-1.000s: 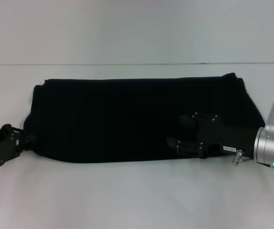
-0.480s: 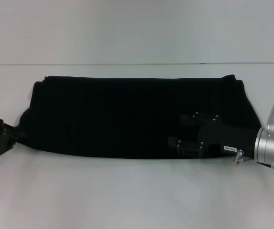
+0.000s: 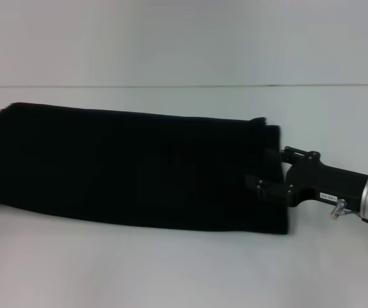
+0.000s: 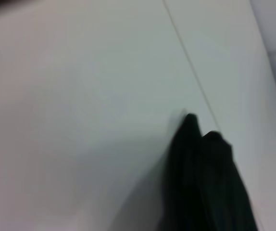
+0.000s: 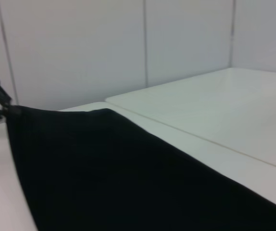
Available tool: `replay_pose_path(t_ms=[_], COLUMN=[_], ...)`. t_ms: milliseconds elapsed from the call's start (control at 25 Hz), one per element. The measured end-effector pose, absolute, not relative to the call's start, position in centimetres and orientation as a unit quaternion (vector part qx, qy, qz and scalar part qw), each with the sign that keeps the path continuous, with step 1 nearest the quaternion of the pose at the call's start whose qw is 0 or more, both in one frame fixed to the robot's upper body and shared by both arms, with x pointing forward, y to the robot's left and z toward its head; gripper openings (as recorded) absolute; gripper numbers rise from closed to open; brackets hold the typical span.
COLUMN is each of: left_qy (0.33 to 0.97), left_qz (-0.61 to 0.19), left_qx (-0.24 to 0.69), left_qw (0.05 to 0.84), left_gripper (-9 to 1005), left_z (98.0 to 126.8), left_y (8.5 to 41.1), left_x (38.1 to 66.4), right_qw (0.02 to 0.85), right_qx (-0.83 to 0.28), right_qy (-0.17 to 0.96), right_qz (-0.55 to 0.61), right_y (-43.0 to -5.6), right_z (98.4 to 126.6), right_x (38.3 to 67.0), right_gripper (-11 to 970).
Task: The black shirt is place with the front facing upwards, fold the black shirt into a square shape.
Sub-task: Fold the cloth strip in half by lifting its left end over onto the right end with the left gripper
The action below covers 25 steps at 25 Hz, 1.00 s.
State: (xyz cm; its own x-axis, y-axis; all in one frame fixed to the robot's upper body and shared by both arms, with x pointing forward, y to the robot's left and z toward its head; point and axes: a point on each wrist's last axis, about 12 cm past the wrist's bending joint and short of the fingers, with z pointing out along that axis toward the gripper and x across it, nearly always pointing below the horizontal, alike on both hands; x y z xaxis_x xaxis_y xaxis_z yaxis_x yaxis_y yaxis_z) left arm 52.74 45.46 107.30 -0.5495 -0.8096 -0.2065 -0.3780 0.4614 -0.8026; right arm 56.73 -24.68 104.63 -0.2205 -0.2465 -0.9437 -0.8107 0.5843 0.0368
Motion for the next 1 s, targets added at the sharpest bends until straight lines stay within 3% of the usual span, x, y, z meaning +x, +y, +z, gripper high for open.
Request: replay_pose_path(t_ms=[240, 480, 560, 600, 640, 760, 1000], left_qy=[0.794, 0.782, 0.781, 0.785, 0.785, 0.794, 0.807], left_qz=[-0.376, -0.45, -0.475, -0.496, -0.496, -0.516, -0.535], left_qx=[-0.358, -0.275, -0.233, -0.184, -0.184, -0.11, -0.012], left_qw=[0.315, 0.332, 0.332, 0.324, 0.324, 0.302, 0.251], left_gripper=[51, 60, 62, 64, 65, 70, 78], left_z=[109.0, 113.0, 114.6, 116.1, 116.1, 117.8, 117.6], left_y=[46.2, 42.8, 40.4, 37.1, 37.1, 31.4, 21.7], left_x=[53.2, 57.5, 59.6, 61.9, 61.9, 64.5, 65.4], right_qw=[0.518, 0.528, 0.531, 0.532, 0.532, 0.534, 0.533], right_qx=[-0.333, -0.302, -0.29, -0.286, -0.28, -0.267, -0.254], right_qy=[0.739, 0.747, 0.75, 0.751, 0.753, 0.758, 0.764], right_qz=[0.272, 0.269, 0.267, 0.266, 0.265, 0.263, 0.26], right_y=[-25.8, -27.0, -27.4, -27.6, -27.9, -28.5, -29.1], right_z=[104.3, 104.0, 103.8, 103.7, 103.6, 103.3, 102.8], right_x=[56.3, 55.6, 55.3, 55.2, 55.0, 54.4, 53.7], right_gripper=[777, 777, 777, 777, 777, 777, 777])
